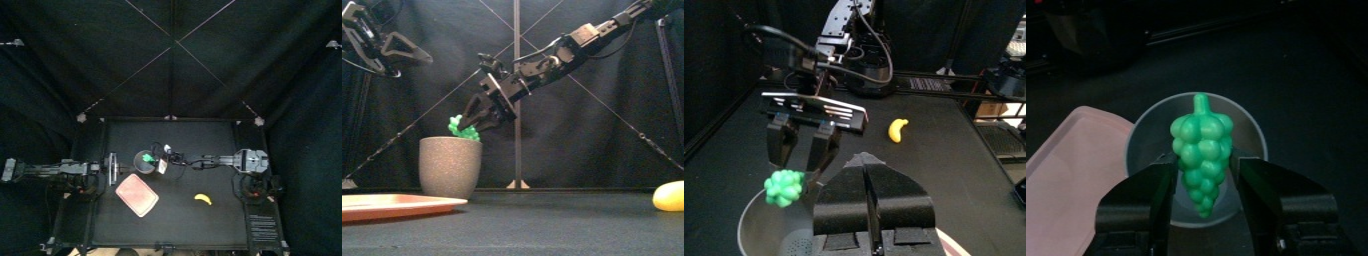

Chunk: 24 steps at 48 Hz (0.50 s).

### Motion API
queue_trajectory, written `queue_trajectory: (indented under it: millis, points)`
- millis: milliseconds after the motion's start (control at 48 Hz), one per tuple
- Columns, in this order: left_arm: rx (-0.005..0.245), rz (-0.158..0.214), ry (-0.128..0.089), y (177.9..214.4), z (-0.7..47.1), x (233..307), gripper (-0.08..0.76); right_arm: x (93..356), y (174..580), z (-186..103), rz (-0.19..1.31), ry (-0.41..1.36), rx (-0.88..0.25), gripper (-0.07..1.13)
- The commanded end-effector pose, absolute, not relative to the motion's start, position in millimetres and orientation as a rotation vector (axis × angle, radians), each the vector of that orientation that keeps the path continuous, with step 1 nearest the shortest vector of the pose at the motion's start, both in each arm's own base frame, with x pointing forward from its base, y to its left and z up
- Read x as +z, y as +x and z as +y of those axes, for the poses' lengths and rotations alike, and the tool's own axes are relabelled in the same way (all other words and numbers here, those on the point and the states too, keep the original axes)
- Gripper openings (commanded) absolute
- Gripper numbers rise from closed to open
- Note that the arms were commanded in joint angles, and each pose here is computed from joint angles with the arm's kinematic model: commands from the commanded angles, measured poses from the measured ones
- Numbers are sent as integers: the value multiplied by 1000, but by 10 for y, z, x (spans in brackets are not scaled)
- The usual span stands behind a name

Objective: Pick the green grapes then place it in the grey bowl
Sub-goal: Drop green grapes in the grey bowl and return to neutral

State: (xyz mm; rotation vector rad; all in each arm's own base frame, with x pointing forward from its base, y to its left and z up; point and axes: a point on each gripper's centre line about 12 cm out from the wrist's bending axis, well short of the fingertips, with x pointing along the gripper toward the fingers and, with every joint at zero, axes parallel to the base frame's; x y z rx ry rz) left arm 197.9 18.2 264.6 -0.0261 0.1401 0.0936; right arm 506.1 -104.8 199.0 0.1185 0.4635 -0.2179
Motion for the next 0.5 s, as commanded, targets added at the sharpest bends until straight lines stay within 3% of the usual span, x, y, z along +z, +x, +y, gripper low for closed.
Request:
queue_trajectory:
  millis: [21, 250, 500]
  points:
    - [95, 117, -27, 1998, 187, 2720, 165, 2170, 5163, -994, 439, 103, -200, 779]
    - [95, 117, -27, 1998, 187, 2720, 165, 2139, 5245, -920, 470, 60, -176, 979]
    - [96, 115, -34, 1999, 188, 2727, 165, 2396, 5217, -907, 421, 39, -171, 994]
